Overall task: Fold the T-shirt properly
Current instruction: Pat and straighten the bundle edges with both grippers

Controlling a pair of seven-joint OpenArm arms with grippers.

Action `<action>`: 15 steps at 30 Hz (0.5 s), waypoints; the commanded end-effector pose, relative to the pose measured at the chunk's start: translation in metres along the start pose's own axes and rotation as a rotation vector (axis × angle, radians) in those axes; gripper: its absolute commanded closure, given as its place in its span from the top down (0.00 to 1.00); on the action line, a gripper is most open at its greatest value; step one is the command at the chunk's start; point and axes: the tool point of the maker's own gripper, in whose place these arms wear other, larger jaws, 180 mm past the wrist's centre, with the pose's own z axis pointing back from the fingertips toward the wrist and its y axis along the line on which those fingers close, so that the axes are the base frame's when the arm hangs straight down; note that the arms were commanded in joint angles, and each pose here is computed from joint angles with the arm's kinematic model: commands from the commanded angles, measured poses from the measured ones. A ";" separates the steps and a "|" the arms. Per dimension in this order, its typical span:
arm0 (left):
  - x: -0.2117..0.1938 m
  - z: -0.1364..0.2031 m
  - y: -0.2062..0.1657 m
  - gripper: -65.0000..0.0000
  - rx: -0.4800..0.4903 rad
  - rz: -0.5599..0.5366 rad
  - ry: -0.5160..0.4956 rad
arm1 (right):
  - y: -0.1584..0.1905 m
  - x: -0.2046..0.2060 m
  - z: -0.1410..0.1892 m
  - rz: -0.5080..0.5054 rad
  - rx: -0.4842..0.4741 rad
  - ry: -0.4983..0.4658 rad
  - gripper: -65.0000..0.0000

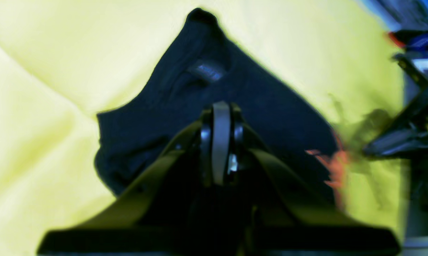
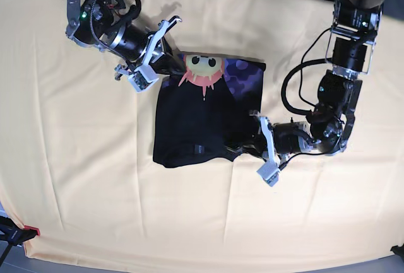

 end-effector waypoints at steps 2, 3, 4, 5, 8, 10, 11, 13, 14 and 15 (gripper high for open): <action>0.012 0.004 0.009 0.00 0.051 -0.062 -0.050 | -0.004 -0.005 -0.006 -0.029 0.012 -0.005 0.00; 0.005 0.004 0.013 0.00 0.081 -0.086 -0.029 | -0.007 -0.013 -0.008 -0.040 0.008 0.019 0.00; -0.003 0.004 0.018 0.00 0.110 -0.109 -0.006 | -0.010 -0.021 -0.010 -0.040 -0.001 0.047 0.00; -0.009 0.006 0.022 0.00 0.132 -0.129 0.007 | -0.012 -0.027 -0.010 -0.034 -0.011 0.079 0.00; -0.026 0.014 0.034 0.00 0.190 -0.179 0.029 | -0.012 -0.044 -0.006 -0.024 -0.015 0.178 0.00; -0.039 0.020 0.044 0.00 0.226 -0.196 0.050 | -0.012 -0.055 -0.003 -0.023 -0.015 0.240 0.00; -0.045 0.023 0.050 0.00 0.241 -0.193 0.063 | -0.011 -0.060 -0.002 -0.024 -0.014 0.267 0.00; -0.055 0.030 0.058 0.00 0.259 -0.170 0.083 | -0.011 -0.068 0.002 -0.024 -0.019 0.304 0.00; -0.058 0.032 0.061 0.00 0.266 -0.165 0.092 | -0.011 -0.070 0.004 -0.017 -0.026 0.313 0.00; -0.059 0.035 0.063 0.00 0.270 -0.163 0.096 | -0.011 -0.071 0.007 -0.019 -0.034 0.317 0.00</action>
